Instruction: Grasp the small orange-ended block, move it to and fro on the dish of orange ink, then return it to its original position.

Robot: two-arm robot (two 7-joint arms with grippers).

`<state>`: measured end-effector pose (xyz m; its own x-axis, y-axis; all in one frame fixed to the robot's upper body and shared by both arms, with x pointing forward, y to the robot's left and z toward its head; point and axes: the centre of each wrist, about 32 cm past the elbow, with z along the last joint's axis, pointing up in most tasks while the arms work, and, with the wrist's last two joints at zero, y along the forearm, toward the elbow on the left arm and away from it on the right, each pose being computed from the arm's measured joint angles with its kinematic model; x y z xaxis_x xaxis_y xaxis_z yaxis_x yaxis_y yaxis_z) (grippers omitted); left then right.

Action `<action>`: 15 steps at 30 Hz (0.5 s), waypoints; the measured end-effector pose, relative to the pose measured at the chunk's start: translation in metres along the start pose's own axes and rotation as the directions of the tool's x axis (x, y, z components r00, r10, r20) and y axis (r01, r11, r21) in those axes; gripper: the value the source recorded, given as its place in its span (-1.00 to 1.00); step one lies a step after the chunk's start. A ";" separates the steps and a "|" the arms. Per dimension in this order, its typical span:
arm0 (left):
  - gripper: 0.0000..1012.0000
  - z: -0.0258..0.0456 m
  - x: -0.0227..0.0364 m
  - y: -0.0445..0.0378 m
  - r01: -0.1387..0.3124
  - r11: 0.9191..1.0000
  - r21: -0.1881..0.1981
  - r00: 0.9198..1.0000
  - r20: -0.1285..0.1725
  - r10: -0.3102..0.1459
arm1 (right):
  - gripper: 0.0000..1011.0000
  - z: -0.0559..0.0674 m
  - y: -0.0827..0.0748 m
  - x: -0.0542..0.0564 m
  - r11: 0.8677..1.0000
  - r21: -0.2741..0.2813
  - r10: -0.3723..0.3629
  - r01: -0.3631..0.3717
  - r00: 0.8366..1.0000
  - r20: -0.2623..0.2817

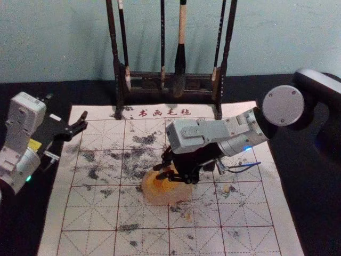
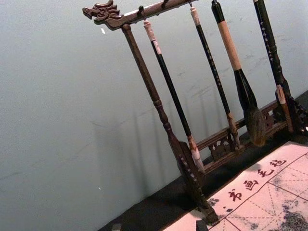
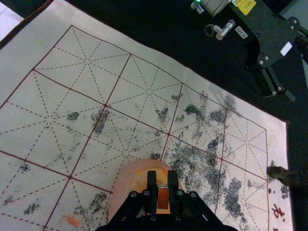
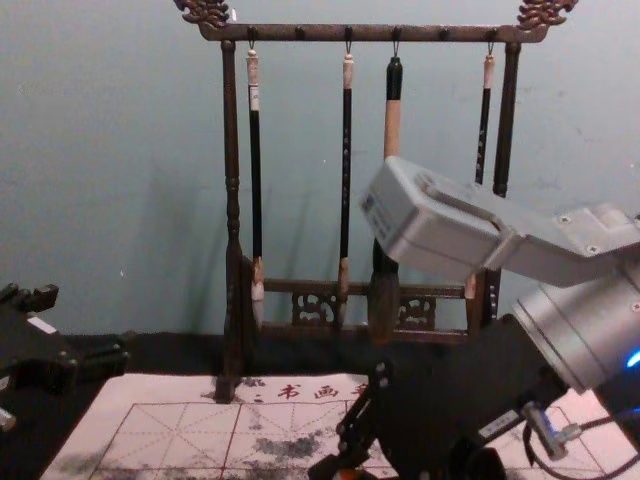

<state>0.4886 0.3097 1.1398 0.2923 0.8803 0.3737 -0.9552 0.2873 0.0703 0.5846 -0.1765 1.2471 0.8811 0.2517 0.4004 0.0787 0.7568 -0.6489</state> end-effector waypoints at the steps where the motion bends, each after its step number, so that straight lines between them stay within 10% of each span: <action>1: 0.98 0.0000 0.0000 0.0000 0.000 1.000 0.000 1.000 0.000 0.000 | -0.73 0.000 0.000 0.001 1.000 0.001 -0.001 0.001 1.000 0.000; 15: 0.98 0.0000 0.0000 0.0000 0.000 1.000 0.000 1.000 0.000 0.000 | -0.73 -0.001 0.001 0.004 1.000 -0.005 -0.011 0.011 1.000 -0.002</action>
<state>0.4886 0.3097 1.1398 0.2923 0.8803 0.3737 -0.9552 0.2873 0.0703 0.5885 -0.1753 1.2479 0.8809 0.2424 0.4064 0.0905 0.7567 -0.6474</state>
